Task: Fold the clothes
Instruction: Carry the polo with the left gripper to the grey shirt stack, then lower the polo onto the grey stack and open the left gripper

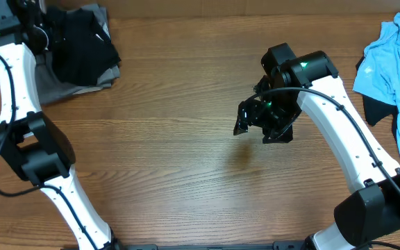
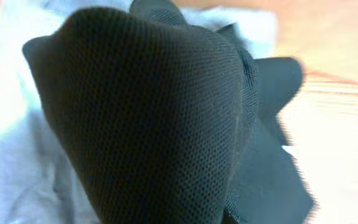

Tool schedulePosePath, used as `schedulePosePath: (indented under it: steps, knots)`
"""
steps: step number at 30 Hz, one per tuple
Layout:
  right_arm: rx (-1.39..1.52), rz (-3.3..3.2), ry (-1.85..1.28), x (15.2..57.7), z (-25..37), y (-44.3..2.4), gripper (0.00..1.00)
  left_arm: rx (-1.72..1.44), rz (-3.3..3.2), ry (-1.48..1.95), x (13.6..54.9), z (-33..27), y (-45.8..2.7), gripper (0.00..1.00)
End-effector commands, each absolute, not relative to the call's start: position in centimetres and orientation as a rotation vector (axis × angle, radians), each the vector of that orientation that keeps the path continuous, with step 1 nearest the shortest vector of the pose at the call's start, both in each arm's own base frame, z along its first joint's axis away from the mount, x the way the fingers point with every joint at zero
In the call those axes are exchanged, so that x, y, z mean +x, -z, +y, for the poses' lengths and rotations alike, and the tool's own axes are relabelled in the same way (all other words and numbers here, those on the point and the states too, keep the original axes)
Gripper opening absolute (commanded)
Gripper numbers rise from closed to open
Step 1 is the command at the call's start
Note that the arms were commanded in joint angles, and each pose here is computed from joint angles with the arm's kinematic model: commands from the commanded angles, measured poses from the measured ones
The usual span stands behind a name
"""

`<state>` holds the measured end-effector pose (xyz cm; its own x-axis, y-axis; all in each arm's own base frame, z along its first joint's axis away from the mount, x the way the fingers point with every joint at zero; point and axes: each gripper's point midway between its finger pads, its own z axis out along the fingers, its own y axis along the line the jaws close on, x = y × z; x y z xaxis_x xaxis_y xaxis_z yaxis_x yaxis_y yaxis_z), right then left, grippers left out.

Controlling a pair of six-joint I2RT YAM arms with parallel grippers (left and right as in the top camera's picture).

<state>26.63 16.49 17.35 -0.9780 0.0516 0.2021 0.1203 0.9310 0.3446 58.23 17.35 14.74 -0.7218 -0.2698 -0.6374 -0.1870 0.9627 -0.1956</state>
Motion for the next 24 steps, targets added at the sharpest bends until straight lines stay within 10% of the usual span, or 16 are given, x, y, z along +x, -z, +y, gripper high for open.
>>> schedulePosePath:
  steps: [1,16,20,24]
  knots:
    - [-0.131,-2.939,0.58,26.9,16.6,-18.9,0.84,-0.378,2.424,-0.016,58.3,20.8,-12.2,0.09]
    - [-0.155,-2.942,0.547,26.8,16.2,-18.8,0.84,-0.502,2.38,-0.093,57.1,26.2,-11.8,0.11]
    - [-0.156,-2.937,0.543,26.7,16.2,-18.8,0.84,-0.507,2.346,-0.094,57.7,26.4,-12.3,0.43]
    - [-0.156,-2.938,0.542,26.7,16.2,-18.8,0.85,-0.508,2.35,-0.092,57.6,26.4,-12.2,1.0]
